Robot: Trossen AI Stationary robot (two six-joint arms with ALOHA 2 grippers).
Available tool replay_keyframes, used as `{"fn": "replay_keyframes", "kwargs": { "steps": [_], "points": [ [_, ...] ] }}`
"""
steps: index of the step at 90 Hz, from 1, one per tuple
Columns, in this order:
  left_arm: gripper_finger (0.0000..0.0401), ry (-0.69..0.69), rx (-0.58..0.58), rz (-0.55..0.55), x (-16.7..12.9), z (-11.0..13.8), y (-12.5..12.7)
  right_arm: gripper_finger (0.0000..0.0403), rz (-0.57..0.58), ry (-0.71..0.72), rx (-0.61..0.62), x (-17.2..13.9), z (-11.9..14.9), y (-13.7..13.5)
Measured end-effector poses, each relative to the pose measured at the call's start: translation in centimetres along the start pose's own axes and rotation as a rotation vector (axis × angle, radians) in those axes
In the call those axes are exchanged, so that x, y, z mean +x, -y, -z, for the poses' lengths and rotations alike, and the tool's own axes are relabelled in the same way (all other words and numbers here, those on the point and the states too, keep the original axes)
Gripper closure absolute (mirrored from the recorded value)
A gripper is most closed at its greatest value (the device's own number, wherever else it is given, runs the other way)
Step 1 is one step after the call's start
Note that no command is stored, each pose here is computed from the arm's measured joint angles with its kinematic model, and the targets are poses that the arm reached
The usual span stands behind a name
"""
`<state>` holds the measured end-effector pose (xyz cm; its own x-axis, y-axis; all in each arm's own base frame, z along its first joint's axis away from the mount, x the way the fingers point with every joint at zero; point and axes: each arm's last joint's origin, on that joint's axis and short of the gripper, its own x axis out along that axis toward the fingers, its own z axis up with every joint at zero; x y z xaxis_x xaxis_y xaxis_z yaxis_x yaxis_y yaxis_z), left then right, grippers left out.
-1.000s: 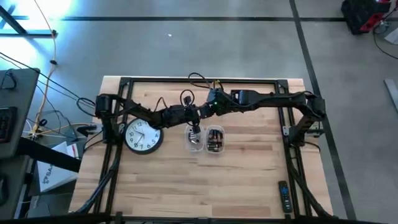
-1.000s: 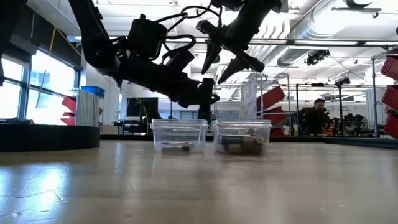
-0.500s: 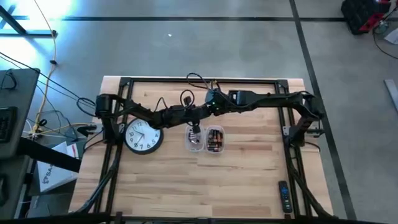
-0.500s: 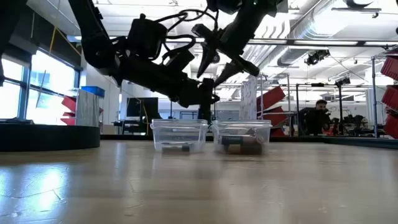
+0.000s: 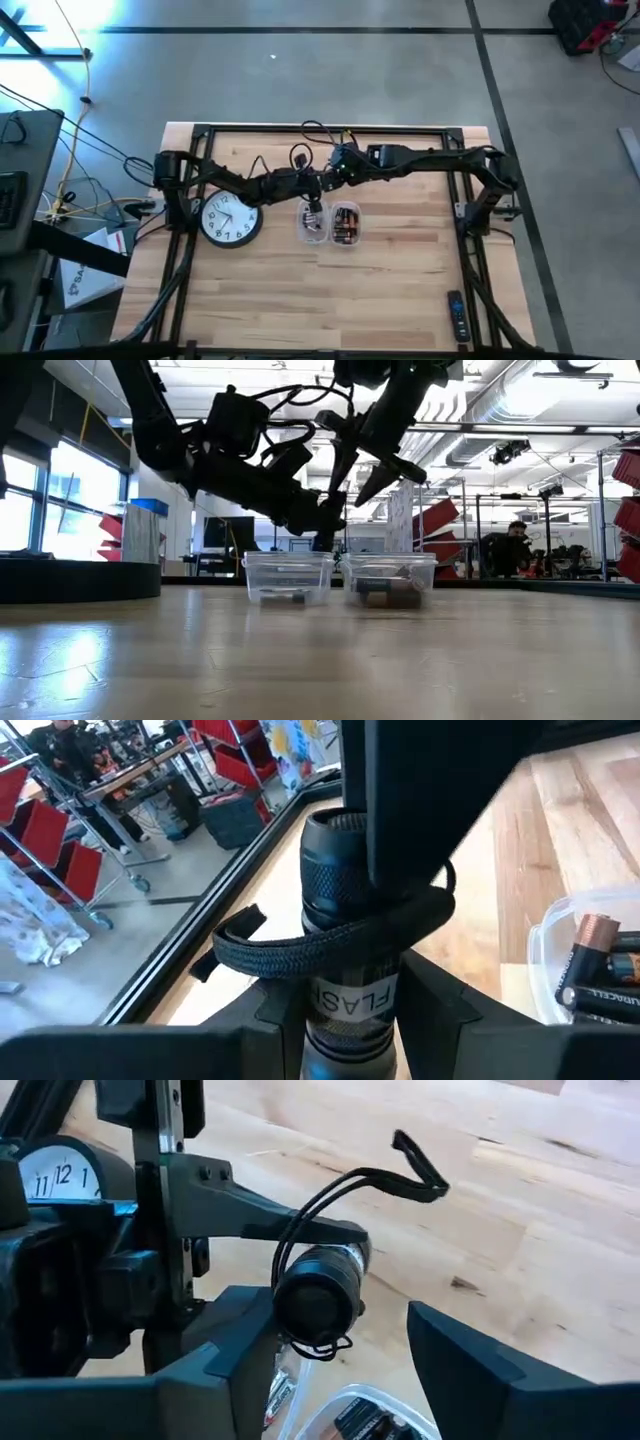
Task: Insert battery
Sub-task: Open the black flashlight lid
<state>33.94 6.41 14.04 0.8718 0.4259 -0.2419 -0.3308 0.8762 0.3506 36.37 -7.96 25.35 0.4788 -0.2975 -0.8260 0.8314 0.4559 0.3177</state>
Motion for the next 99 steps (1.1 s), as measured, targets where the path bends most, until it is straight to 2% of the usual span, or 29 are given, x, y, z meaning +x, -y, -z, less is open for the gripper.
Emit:
{"fn": "replay_keyframes", "kwargs": {
  "steps": [18, 35, 80, 99],
  "points": [
    [0.0305, 0.01, -0.001, 0.01, -0.01, -0.08, 0.04, 0.0261, -0.062, 0.028, 0.016, 0.07, -0.7, -0.27],
    [0.0305, 0.009, 0.002, 0.019, -0.02, -0.06, 0.1, 0.0279, -0.06, 0.02, 0.028, 0.11, -0.79, -0.13],
    [0.0305, 0.0, 0.002, 0.001, 0.0, 0.01, 0.0, 0.0282, -0.101, -0.072, 0.049, 0.02, 0.0, -0.42],
    [0.0305, -0.002, 0.002, -0.001, 0.0, 0.02, 0.0, 0.0282, -0.096, -0.055, 0.046, 0.02, -0.08, -0.43]
  ]
}}
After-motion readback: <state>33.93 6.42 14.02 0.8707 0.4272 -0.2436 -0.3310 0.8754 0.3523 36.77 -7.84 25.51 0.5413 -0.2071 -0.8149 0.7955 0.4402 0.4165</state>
